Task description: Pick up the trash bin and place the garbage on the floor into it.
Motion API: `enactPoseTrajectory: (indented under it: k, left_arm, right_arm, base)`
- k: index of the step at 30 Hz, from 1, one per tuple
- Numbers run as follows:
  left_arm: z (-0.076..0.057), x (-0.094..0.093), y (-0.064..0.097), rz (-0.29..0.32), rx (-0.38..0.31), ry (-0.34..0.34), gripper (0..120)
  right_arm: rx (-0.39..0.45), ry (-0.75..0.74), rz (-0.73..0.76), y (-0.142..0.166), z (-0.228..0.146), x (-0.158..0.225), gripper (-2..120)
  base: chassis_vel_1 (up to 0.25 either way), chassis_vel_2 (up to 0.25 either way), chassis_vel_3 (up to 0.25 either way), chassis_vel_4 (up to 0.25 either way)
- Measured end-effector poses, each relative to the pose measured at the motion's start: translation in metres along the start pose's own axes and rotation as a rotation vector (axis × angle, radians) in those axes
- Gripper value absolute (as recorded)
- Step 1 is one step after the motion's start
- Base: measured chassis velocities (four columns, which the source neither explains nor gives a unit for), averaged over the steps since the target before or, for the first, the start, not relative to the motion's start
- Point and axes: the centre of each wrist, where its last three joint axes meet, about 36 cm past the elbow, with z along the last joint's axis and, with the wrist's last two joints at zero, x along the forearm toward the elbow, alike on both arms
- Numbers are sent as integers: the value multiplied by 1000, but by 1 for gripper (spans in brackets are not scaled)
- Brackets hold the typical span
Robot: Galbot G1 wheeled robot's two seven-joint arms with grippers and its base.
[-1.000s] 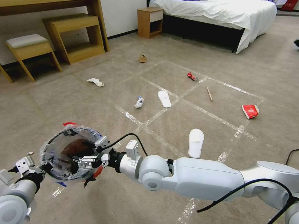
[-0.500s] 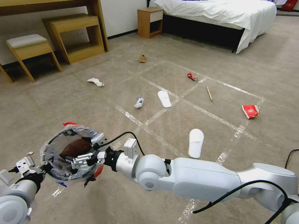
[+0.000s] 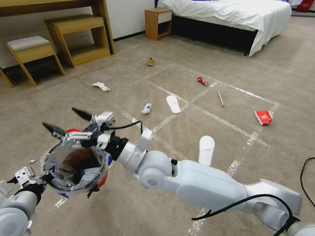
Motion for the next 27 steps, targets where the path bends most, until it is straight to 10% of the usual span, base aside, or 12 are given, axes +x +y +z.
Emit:
enactPoseTrajectory:
  k: [11, 27]
  left_arm:
    - [-3, 2, 0, 13, -16, -40, 1]
    - [-8, 25, 8, -25, -22, -117, 1]
  right_arm:
    - [157, -146, 263, -56, -92, 81, 100]
    - [531, -330, 650, -28, -159, 213, 100]
  base:
    - [0, 0, 0, 0]
    - [0, 0, 0, 0]
